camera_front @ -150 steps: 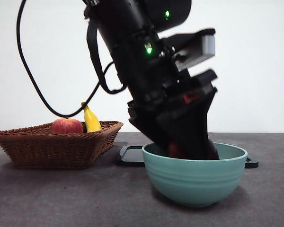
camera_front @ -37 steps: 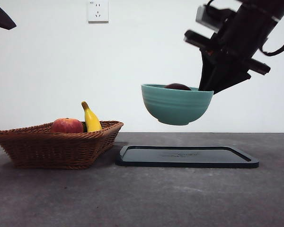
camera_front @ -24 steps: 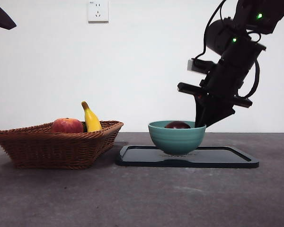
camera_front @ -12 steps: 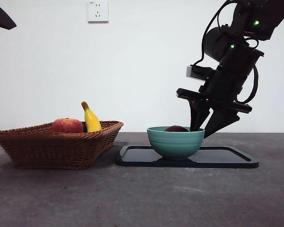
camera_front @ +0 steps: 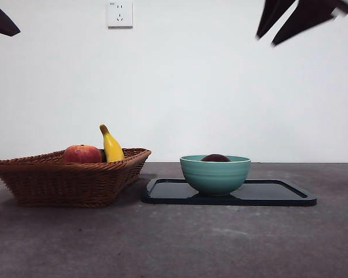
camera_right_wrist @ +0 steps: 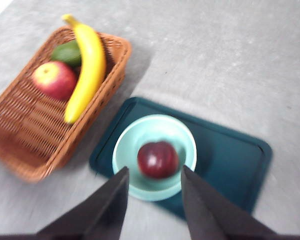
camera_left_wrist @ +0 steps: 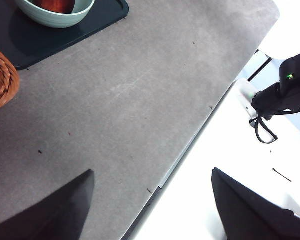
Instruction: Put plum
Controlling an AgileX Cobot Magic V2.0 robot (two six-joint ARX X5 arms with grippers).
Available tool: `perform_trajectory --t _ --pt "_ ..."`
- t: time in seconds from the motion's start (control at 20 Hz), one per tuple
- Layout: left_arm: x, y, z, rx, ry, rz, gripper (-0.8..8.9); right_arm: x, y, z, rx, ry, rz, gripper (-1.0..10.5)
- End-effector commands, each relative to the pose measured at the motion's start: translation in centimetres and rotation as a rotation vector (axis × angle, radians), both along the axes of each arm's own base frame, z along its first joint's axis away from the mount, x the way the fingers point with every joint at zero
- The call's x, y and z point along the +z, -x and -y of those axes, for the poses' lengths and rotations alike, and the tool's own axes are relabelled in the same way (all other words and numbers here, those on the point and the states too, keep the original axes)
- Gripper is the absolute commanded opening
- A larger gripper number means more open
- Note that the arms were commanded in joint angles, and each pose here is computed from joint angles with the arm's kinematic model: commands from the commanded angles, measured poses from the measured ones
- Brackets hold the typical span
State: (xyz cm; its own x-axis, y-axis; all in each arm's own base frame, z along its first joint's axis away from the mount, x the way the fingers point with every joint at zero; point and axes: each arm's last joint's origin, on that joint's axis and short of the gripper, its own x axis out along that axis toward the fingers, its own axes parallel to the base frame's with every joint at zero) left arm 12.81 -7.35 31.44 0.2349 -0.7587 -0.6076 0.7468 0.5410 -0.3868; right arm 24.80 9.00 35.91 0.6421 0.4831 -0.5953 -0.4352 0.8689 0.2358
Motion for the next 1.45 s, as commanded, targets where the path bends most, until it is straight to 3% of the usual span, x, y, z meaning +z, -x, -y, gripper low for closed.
perform_trajectory --t 0.05,0.35,0.65,1.0,1.45 --pt "0.3 -0.1 0.1 -0.016 0.003 0.021 3.74 1.3 2.1 0.6 0.037 0.035 0.007 1.7" --pt "0.3 -0.1 0.1 -0.016 0.003 0.022 3.74 2.0 8.0 2.4 0.053 0.049 -0.021 1.7" --pt "0.3 -0.1 0.1 -0.016 0.003 0.022 3.74 -0.7 12.4 3.2 0.155 -0.012 -0.036 1.7" --pt "0.3 -0.1 0.1 -0.016 0.003 0.021 3.74 -4.6 14.5 3.7 0.218 -0.048 -0.101 1.7" --pt "0.3 -0.1 0.1 -0.016 0.003 0.021 3.74 -4.6 14.5 3.7 0.224 -0.057 -0.087 1.7"
